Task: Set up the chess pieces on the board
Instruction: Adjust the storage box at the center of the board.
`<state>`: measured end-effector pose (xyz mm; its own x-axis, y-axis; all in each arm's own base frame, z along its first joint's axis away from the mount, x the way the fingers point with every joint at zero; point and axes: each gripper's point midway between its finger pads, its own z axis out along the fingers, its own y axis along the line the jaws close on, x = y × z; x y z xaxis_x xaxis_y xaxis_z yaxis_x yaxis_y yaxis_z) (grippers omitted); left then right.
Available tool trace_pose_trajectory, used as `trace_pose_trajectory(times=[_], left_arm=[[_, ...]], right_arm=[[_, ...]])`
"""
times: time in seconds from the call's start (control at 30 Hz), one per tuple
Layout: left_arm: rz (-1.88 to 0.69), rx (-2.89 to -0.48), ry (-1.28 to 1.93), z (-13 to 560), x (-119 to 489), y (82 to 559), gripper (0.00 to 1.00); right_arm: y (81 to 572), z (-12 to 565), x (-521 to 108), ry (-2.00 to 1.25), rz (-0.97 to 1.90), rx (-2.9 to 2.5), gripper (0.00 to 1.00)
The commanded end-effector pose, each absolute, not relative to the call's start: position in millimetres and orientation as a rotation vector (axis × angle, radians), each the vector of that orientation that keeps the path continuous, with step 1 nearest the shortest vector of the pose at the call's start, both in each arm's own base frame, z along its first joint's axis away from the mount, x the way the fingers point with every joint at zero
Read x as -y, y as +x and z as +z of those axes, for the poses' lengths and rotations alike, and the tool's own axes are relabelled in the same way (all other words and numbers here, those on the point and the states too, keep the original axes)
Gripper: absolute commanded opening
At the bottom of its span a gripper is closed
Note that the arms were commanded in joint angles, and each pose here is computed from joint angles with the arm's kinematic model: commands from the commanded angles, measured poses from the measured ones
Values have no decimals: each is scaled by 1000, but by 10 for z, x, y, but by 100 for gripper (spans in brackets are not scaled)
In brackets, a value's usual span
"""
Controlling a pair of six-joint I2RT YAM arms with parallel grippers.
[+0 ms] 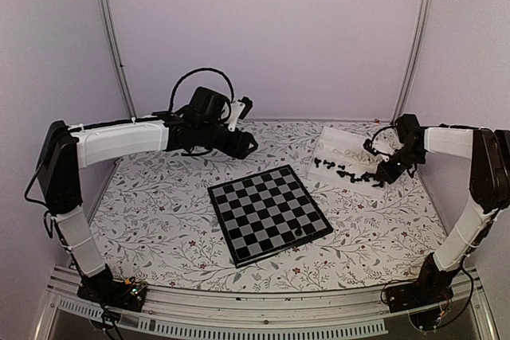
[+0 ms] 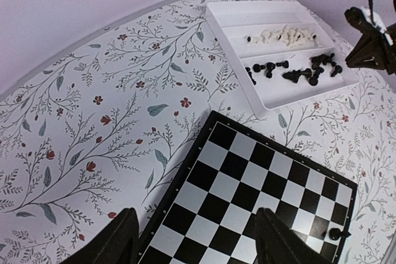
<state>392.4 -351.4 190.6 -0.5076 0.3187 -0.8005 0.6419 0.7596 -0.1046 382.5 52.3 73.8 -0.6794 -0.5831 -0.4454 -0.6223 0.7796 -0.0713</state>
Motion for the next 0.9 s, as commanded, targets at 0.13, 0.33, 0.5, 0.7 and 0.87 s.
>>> trace_pose_trajectory(times=[0.13, 0.33, 0.5, 0.7, 0.87], left_arm=[[-495, -2130, 724, 1874, 3535, 3997, 66], [-494, -2135, 732, 1845, 3536, 3998, 66], [-488, -2143, 729, 1807, 3530, 4012, 66], [-494, -2149, 730, 1786, 3538, 4007, 66], [-496, -2150, 734, 1777, 3543, 4006, 66]], right_arm=[[3591, 346, -343, -1002, -10, -2622, 6], [3279, 336, -388, -1057, 58, -2657, 5], [2947, 273, -567, -1126, 192, -2696, 5], [2516, 217, -906, -1263, 328, -2723, 5], [2294, 415, -1223, -1317, 531, -2668, 7]])
